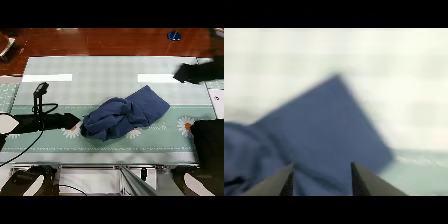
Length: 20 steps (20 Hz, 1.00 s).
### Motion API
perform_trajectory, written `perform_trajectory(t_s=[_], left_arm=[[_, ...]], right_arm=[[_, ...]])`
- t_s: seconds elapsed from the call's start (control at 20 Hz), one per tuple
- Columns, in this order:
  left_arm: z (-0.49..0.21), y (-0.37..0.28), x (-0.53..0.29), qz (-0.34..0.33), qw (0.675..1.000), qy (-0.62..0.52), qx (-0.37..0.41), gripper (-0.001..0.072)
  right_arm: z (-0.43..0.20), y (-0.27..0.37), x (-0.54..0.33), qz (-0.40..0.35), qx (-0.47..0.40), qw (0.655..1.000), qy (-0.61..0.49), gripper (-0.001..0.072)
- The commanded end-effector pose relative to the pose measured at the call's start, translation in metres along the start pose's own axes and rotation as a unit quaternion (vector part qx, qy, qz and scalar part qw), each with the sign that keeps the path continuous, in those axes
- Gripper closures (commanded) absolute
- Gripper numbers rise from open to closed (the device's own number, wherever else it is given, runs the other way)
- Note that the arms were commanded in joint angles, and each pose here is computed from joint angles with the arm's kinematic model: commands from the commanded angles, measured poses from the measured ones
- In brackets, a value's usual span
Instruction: Fold the shirts.
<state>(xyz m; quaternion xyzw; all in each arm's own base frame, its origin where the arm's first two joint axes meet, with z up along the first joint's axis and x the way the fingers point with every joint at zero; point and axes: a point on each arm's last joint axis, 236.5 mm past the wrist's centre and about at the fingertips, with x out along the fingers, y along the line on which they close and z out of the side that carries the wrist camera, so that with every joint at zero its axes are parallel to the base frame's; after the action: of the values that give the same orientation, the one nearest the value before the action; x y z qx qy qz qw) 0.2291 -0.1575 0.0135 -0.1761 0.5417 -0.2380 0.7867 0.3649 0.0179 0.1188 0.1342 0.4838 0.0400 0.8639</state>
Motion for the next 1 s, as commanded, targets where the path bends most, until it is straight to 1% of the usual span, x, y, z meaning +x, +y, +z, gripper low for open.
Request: perform_trajectory(t_s=[0.0, 0.1, 0.2, 0.3, 0.4, 0.55, 0.7, 0.75, 0.85, 0.95], left_arm=[[-0.044, 0.025, 0.005, 0.045, 0.993, 0.093, -0.055, 0.0201], [-0.071, 0.027, 0.016, 0.035, 0.985, 0.145, -0.086, 0.0201], [-0.080, 0.039, 0.031, 0.042, 0.981, 0.153, -0.109, 0.0201], [-0.076, 0.042, 0.048, 0.033, 0.979, 0.145, -0.142, 0.0201], [-0.062, 0.036, 0.066, 0.001, 0.977, 0.127, -0.170, 0.0201], [-0.057, 0.024, 0.093, -0.049, 0.969, 0.134, -0.202, 0.0201], [-0.059, 0.016, 0.115, -0.071, 0.964, 0.140, -0.215, 0.0203], [-0.061, 0.016, 0.119, -0.070, 0.965, 0.142, -0.211, 0.0244], [-0.061, 0.016, 0.121, -0.070, 0.969, 0.141, -0.191, 0.0703], [-0.060, 0.016, 0.120, -0.072, 0.971, 0.138, -0.181, 0.0696]], right_arm=[[-0.075, -0.105, -0.001, -0.073, 0.152, 0.985, 0.027, 0.0306], [-0.124, -0.105, 0.030, -0.052, 0.192, 0.978, 0.065, 0.0306], [-0.155, -0.085, 0.058, 0.001, 0.212, 0.973, 0.091, 0.0306], [-0.175, -0.077, 0.071, 0.021, 0.229, 0.968, 0.103, 0.0306], [-0.184, -0.077, 0.076, 0.020, 0.231, 0.967, 0.110, 0.0306], [-0.183, -0.075, 0.076, 0.025, 0.230, 0.967, 0.109, 0.0306], [-0.182, -0.074, 0.076, 0.029, 0.233, 0.966, 0.108, 0.0306], [-0.181, -0.073, 0.076, 0.032, 0.235, 0.966, 0.106, 0.0306], [-0.181, -0.072, 0.078, 0.036, 0.239, 0.964, 0.107, 0.0306], [-0.185, -0.066, 0.087, 0.055, 0.249, 0.959, 0.128, 0.0306]])
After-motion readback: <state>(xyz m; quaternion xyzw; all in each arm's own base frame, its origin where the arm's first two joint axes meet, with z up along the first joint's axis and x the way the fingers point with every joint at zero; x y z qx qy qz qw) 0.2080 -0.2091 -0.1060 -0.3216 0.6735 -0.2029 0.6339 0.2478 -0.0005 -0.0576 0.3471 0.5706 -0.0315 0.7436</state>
